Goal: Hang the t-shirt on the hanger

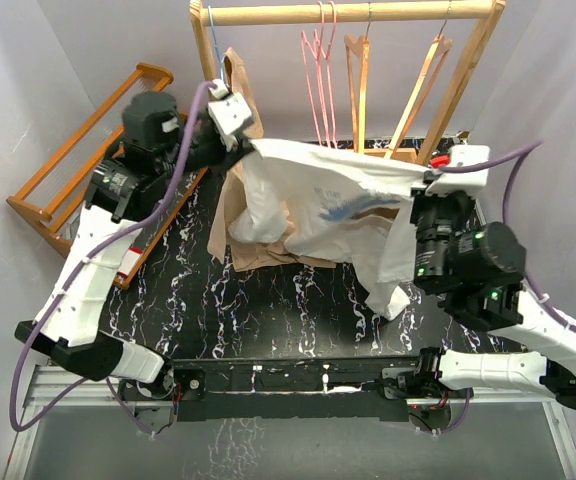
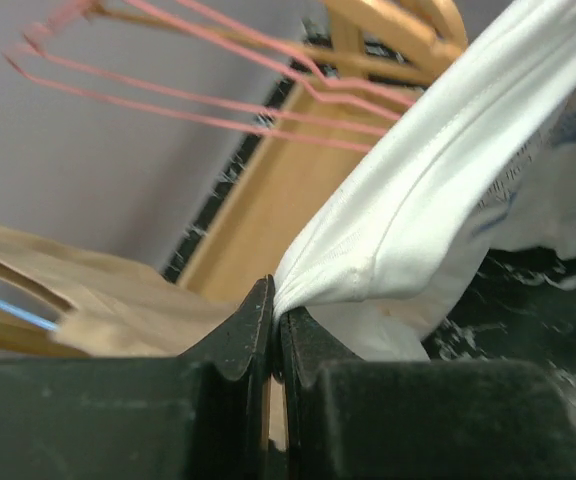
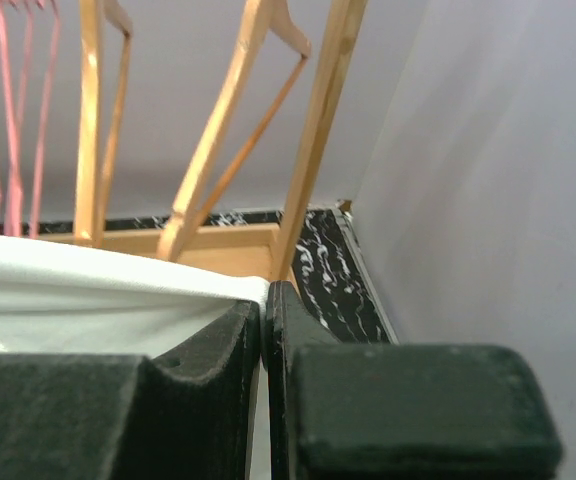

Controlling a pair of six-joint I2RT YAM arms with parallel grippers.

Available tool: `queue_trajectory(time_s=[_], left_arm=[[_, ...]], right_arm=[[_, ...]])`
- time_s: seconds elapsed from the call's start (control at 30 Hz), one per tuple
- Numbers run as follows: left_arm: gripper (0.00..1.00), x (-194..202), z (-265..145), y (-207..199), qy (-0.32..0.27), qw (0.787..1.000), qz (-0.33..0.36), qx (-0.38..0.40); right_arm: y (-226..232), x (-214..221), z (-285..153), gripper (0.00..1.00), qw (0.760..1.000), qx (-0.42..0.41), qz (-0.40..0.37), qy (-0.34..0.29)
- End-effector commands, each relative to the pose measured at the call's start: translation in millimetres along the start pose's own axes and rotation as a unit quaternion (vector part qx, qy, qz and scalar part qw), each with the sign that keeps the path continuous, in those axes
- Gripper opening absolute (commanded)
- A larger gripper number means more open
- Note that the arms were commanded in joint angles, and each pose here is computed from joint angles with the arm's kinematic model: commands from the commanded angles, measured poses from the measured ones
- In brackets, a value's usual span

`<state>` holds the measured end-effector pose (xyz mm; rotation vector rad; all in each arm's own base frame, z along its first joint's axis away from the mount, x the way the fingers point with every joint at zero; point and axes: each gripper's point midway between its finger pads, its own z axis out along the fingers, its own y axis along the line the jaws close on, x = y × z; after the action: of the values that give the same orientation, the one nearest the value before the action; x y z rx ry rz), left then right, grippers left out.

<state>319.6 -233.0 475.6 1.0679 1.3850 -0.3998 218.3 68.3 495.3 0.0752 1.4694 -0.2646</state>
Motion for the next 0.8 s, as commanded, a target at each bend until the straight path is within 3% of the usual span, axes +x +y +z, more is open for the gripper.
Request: queue_trajectory(time_s=[0.0,0.13,0.3,0.37,0.47,0.57,0.67,0.77], left_arm=[[0.0,56,-2,-25,0.063,0.996,-0.046,0.03],[0.0,81,-3,-39,0.091,0.993,-0.056,0.045],[0.0,93,2,-41,0.102,0.991,-0.073,0.044],[0.0,93,5,-38,0.099,0.992,-0.075,0.038],[0.0,92,8,-35,0.098,0.992,-0.076,0.032],[0.0,98,13,-33,0.108,0.99,-0.081,0.034],[0.0,110,12,-39,0.123,0.988,-0.08,0.043],[0.0,131,12,-49,0.144,0.985,-0.08,0.055]], right_arm=[[-19,41,-9,0.08,0.997,0.06,0.01,0.046],[2,62,-10,0.08,0.998,0.048,-0.014,0.047],[62,51,-4,0.08,0.999,-0.022,-0.024,0.027],[105,52,-7,0.08,0.993,-0.102,0.003,0.053],[159,93,-12,0.08,0.98,-0.166,-0.036,0.106],[201,131,-27,0.08,0.962,-0.228,-0.027,0.148],[213,158,-37,0.08,0.953,-0.242,-0.015,0.182],[195,170,-26,0.08,0.955,-0.218,0.008,0.199]])
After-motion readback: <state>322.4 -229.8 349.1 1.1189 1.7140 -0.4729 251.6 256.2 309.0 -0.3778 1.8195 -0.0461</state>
